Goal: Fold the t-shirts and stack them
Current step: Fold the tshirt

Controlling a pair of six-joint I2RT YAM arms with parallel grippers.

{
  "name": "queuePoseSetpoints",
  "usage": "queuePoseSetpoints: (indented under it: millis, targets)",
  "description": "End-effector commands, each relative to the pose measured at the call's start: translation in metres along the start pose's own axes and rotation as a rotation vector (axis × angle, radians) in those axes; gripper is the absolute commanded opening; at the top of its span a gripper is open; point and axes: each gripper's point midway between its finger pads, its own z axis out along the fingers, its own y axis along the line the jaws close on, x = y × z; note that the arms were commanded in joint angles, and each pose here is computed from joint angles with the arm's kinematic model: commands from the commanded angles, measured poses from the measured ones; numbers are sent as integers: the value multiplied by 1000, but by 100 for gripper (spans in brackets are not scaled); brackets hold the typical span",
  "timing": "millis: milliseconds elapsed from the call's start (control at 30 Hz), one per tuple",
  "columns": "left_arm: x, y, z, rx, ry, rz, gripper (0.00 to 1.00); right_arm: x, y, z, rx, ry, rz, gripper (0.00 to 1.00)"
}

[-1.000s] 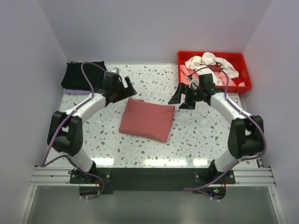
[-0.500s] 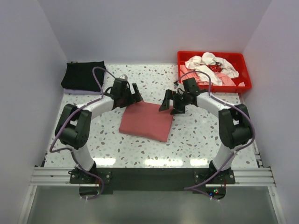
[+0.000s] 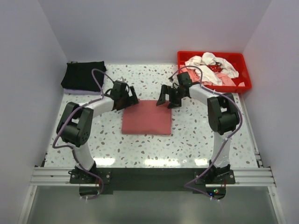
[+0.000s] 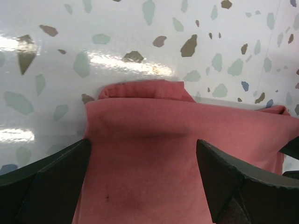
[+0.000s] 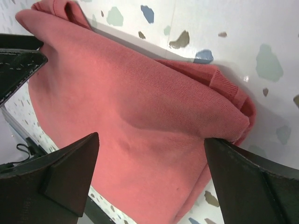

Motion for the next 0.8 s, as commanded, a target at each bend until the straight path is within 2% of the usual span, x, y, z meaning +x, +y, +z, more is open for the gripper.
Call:
queuePoseSetpoints:
  millis: [0, 200, 367, 433, 500, 533, 767]
  targets:
    - [-25, 15, -19, -70, -90, 11, 100, 0, -23, 13, 51, 24, -59, 99]
    - [-59, 4, -45, -84, -175, 25, 100, -26, 3, -11, 8, -27, -174, 99]
    - [-48, 10, -69, -67, -177, 20, 100, -48, 41, -62, -14, -159, -261, 99]
    - [-43, 10, -81, -46, -179, 18, 100, -42, 44, -74, -12, -182, -248, 99]
    - [-28, 18, -85, -41, -160, 16, 100, -44, 59, -100, -20, -268, -266, 99]
    - [-22, 18, -86, -24, -144, 20, 100, -30, 48, -98, 3, -259, -246, 99]
    - [8, 34, -82, -30, -85, 29, 100, 12, 32, -146, 111, -408, -196, 99]
